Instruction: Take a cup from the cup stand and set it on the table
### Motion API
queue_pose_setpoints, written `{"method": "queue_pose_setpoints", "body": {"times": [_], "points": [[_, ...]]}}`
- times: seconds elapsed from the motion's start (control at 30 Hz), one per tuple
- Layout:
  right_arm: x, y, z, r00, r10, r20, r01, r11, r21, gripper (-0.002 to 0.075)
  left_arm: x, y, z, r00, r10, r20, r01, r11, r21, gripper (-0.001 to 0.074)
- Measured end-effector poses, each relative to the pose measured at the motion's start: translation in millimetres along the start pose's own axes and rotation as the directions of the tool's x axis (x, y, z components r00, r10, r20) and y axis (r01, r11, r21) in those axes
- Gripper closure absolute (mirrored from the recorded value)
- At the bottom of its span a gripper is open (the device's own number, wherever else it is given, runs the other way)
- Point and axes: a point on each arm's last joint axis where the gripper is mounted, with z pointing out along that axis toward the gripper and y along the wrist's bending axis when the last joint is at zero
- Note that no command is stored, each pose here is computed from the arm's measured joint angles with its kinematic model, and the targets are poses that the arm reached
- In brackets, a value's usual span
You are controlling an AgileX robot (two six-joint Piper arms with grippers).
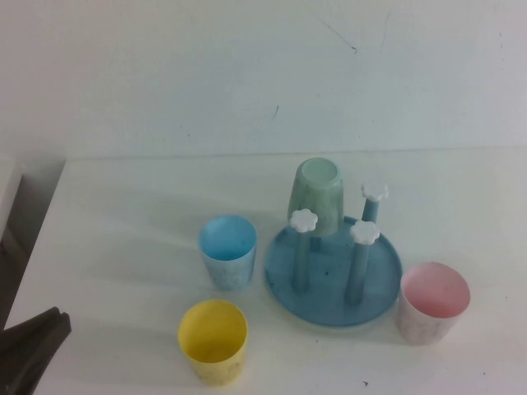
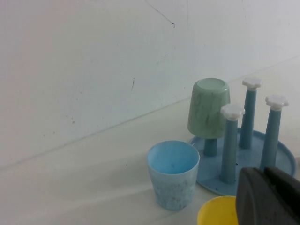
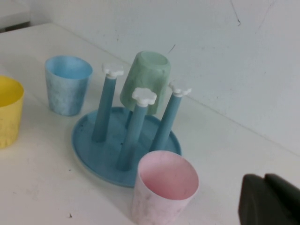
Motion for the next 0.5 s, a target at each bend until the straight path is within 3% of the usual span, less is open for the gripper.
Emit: {"method": "queue_pose_setpoints", "body": {"times": [0.2, 0.5], "points": [[0, 0, 0, 1.000, 0.000, 0.000, 0.000, 1.000, 0.000, 0.0727, 14, 6, -6, 0.997, -0.072, 0.013, 0.072, 0.994, -0.082, 0.0737], [0, 0, 0, 1.000, 0.000, 0.000, 0.000, 1.000, 0.000, 0.0727, 48, 22, -22, 0.994, -0.069, 0.081, 0.096, 0.916, -0.389, 0.0737]]}}
